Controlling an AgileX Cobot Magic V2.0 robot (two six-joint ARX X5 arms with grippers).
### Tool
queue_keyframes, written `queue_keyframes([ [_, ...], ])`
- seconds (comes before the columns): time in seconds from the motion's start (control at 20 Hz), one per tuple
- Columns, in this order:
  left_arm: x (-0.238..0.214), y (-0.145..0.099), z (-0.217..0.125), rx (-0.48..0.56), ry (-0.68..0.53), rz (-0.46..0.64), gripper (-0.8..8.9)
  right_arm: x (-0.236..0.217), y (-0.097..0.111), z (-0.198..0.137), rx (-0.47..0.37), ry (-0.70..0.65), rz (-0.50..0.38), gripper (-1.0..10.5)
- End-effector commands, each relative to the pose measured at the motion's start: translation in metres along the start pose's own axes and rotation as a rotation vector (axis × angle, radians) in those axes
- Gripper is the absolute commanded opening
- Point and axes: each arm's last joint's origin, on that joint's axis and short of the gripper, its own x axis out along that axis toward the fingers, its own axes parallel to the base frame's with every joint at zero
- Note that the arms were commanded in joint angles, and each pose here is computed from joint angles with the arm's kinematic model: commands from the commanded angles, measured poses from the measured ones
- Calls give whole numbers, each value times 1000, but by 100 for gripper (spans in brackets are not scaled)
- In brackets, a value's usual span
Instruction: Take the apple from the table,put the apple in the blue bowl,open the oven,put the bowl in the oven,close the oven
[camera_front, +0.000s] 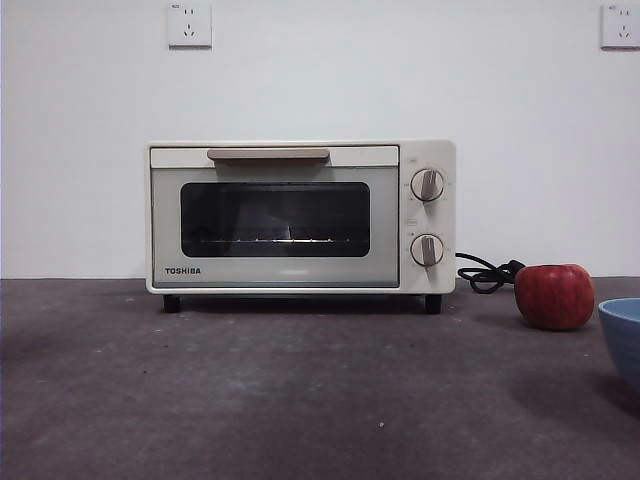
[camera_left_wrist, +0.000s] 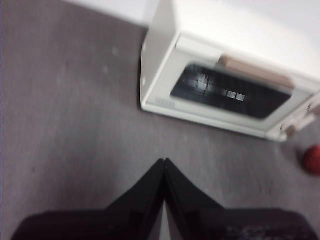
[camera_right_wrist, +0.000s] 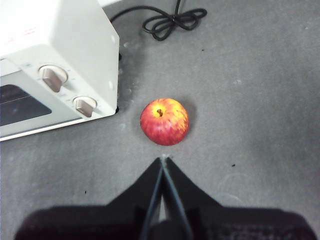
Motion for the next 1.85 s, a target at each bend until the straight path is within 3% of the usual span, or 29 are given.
queue_keyframes([
  [0.05, 5, -4, 10, 34, 83, -24, -5, 8, 2, 12, -13, 29, -4, 0],
  [0.3, 25, -6, 17, 41, 241, -132, -4, 38, 7, 29, -128, 100, 113, -2],
  [0.65, 37, -5, 11, 55, 333, -147, -5, 90, 3, 33, -168, 256, 100, 42],
  [0.9, 38, -4, 12, 64, 333, -147, -5, 133, 11, 33, -198, 398, 80, 628],
  [0.95, 38, -4, 11, 72, 334, -149, -5, 141, 15, 34, -212, 413, 79, 687],
  [1.2, 38, -4, 11, 75, 336, -148, -4, 179, 32, 37, -323, 451, -9, 702],
  [1.85, 38, -4, 11, 79, 342, -148, -5, 243, 26, 20, -323, 517, -39, 697],
])
